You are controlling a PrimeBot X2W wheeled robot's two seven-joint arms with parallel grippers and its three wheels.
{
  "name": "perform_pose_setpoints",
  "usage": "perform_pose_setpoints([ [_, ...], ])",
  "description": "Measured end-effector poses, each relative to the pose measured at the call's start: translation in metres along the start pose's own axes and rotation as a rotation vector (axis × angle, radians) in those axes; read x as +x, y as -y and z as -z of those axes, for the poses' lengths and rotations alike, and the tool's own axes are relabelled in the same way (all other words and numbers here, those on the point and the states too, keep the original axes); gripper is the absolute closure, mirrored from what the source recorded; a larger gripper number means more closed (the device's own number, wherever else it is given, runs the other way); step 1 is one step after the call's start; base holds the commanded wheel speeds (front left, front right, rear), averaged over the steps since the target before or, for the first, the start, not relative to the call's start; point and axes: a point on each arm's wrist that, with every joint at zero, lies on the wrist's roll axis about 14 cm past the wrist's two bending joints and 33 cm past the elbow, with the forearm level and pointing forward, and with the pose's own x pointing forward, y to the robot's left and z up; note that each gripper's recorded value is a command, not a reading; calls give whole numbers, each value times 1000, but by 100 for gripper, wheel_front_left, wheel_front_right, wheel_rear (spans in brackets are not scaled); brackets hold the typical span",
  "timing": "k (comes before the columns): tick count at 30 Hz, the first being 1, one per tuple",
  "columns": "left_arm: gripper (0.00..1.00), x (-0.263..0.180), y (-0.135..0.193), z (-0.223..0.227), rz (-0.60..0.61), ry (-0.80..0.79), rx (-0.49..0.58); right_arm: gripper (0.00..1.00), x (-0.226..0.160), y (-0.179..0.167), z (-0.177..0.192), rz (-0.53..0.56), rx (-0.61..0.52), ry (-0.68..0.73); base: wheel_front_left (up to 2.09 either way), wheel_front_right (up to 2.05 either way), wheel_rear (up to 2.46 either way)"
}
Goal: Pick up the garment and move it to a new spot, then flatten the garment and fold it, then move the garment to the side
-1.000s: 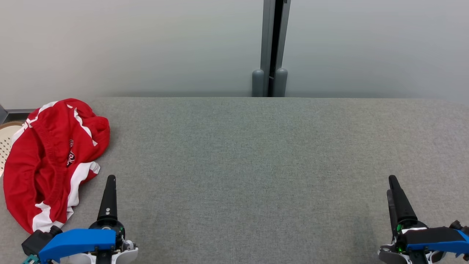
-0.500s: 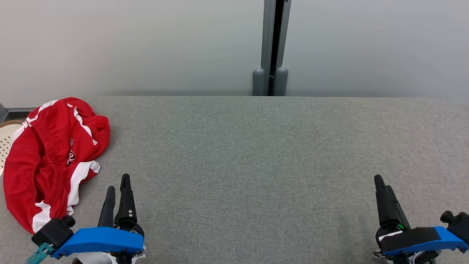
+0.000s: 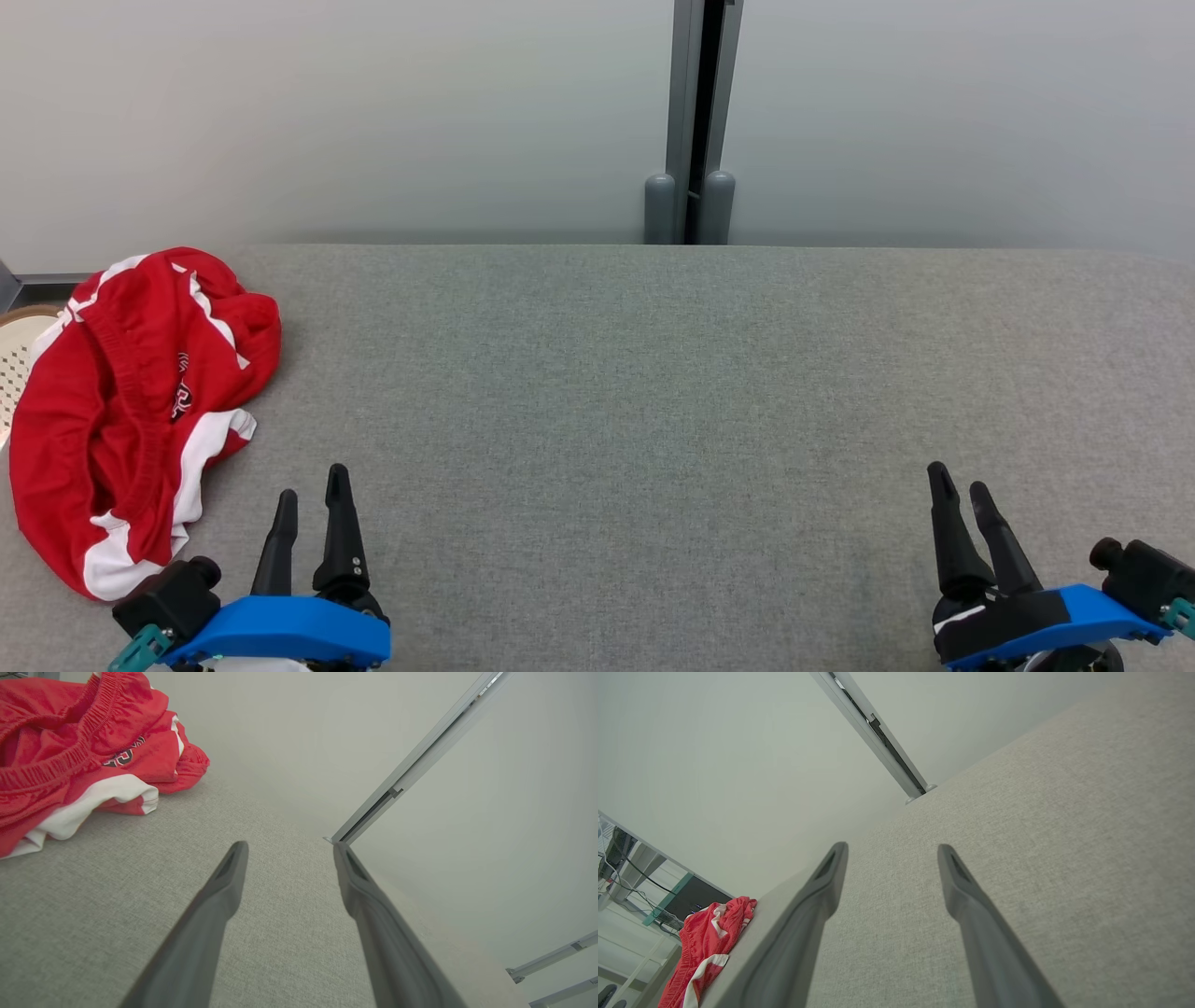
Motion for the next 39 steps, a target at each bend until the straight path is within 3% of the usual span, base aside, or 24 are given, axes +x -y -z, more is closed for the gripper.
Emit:
perform_pose_setpoints([
  [20, 0, -4, -5, 8, 1, -1, 196, 0, -1, -9, 5, -50, -245, 1, 0, 0, 0],
  [39, 0, -8, -9, 17, 8, -11, 314, 0, -3, -12, 11, -83, -422, -4, 0, 0, 0],
])
